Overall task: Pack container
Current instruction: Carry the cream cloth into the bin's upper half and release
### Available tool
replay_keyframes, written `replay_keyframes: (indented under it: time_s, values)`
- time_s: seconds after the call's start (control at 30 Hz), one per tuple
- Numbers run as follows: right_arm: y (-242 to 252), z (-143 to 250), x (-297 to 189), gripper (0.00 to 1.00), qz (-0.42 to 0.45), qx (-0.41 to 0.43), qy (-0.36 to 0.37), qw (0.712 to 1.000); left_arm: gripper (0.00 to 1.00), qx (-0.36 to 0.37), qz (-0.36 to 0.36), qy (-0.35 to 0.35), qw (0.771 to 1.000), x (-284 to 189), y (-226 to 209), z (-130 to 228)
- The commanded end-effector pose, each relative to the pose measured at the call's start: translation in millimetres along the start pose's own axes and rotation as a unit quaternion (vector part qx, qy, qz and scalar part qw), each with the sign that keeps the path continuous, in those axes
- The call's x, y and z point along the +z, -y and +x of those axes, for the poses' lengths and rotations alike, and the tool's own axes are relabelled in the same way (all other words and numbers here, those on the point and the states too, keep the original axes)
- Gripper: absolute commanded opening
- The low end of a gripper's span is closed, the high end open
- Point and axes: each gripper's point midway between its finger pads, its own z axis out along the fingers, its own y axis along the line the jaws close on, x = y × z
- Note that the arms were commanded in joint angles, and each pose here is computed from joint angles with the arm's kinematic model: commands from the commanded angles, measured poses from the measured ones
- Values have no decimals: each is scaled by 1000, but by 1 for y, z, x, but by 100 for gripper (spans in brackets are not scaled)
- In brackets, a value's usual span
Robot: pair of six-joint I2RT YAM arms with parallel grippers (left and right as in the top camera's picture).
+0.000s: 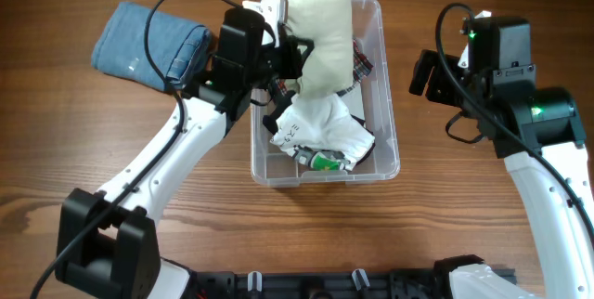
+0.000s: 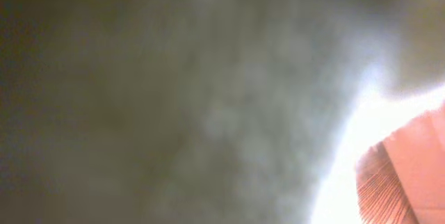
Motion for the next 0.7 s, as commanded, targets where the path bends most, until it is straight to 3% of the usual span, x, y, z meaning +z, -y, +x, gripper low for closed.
replay_keyframes:
  time_s: [0.0, 0.1, 0.13, 0.17, 0.2, 0.4, 0.6, 0.63, 0.67]
  values:
    - [2, 1, -2, 100, 2, -3, 3, 1000, 4, -12, 25, 11, 1000, 7, 12, -8]
    - [3, 2, 0, 100, 3, -4, -2, 1000, 4, -31, 14, -29, 999, 23, -2, 14]
    - [3, 2, 0, 100, 4, -4, -3, 1000, 14, -39, 3, -45, 998, 24, -10, 22]
    - [3, 3, 0, 100, 4, -4, -5, 1000, 50, -39, -3, -50, 998, 24, -14, 24]
    - [3, 4, 0, 99, 5, -4, -6, 1000, 96, -42, -8, -52, 998, 22, -18, 24]
    - [4, 6, 2, 100, 6, -17, -11, 1000, 100, -69, 20, -17, 997, -11, -22, -18]
    - [4, 5, 2, 100, 6, -18, -10, 1000, 100, 20, 89, 63, 994, -43, 54, -82]
    - [4, 5, 2, 100, 6, -18, -10, 1000, 98, 47, 91, 75, 992, -41, 63, -83]
    - [4, 5, 2, 100, 6, -18, -10, 1000, 81, 57, 75, 85, 992, -39, 63, -85]
